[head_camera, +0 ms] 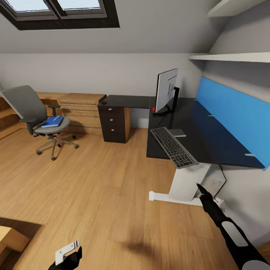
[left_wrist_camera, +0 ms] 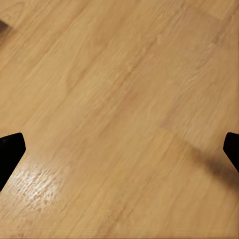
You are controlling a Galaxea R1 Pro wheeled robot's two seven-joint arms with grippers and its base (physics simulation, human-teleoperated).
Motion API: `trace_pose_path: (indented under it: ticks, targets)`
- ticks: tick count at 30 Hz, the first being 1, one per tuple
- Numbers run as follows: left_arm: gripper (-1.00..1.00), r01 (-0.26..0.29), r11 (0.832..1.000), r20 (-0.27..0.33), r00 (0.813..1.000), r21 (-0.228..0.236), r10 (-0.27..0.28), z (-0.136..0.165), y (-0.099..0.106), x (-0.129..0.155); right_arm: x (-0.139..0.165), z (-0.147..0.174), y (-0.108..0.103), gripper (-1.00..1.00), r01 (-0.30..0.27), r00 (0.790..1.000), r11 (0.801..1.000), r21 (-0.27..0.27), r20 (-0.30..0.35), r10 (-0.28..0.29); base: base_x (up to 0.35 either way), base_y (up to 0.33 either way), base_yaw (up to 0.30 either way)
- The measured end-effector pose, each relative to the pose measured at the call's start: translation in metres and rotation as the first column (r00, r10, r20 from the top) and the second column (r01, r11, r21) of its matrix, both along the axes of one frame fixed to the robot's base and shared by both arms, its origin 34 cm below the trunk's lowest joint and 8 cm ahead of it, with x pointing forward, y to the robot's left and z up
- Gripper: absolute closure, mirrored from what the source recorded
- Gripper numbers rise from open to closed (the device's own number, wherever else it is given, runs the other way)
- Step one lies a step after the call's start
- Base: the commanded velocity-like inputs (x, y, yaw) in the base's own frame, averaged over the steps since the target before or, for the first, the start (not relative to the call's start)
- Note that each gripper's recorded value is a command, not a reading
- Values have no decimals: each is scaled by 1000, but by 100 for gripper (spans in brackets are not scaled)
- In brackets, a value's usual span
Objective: In the bedroom, organize the workspace by keeping the computer under the desk, ensuring the monitor is on the desk, placing the keyboard on the desk next to the monitor, placing the mouse on the desk next to the keyboard, moving the folder from the swivel chair onto the desk next to the mouse, stacking the notebook on top of the folder with the pen on top of the notebook, and positioning the swivel chair next to the desk.
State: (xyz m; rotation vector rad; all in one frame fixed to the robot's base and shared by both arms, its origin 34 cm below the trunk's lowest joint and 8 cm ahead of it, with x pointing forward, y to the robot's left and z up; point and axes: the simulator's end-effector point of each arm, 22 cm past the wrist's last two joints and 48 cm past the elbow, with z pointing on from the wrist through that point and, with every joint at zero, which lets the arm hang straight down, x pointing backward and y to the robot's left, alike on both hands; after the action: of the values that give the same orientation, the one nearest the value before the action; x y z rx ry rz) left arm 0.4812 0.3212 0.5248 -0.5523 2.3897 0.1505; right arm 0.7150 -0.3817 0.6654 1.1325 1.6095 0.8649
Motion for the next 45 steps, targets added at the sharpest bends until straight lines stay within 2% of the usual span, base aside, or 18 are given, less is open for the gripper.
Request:
trace_pose_path:
  ticks: [5,6,11,15,16,19,25,45]
  targets:
    - [-100,13,1000,-5,1000,-2,-13,-11,-5,-2,9,-4,7,-100,-6,1000,1000,22,-10,6,0,0,0]
    - [-100,15,1000,-5,1000,-3,-15,-13,-6,-2,16,-1,23,-100,-10,1000,999,48,-11,11,0,0,0]
    - [-100,15,1000,-5,1000,-3,-15,-22,-6,-3,21,-8,43,-100,-5,1000,996,88,-13,6,0,0,0]
    - [-100,16,1000,-5,1000,-3,-16,-24,-7,-3,24,-2,51,-100,9,1000,982,187,1,-9,0,0,0]
    - [-100,17,1000,-4,1000,-4,-17,-24,-7,-3,26,2,52,-100,20,1000,969,248,12,-23,0,0,0]
    - [-100,18,1000,-4,1000,-5,-18,-24,-7,-3,26,5,50,-100,32,999,957,289,20,-40,0,0,0]
    - [-100,22,1000,-14,1000,-8,-22,-28,-9,-7,27,7,49,-100,41,998,948,317,26,-52,0,0,0]
    - [-100,27,1000,-29,999,-9,-27,-33,-10,-12,27,7,50,-100,39,998,947,317,26,-50,114,0,0]
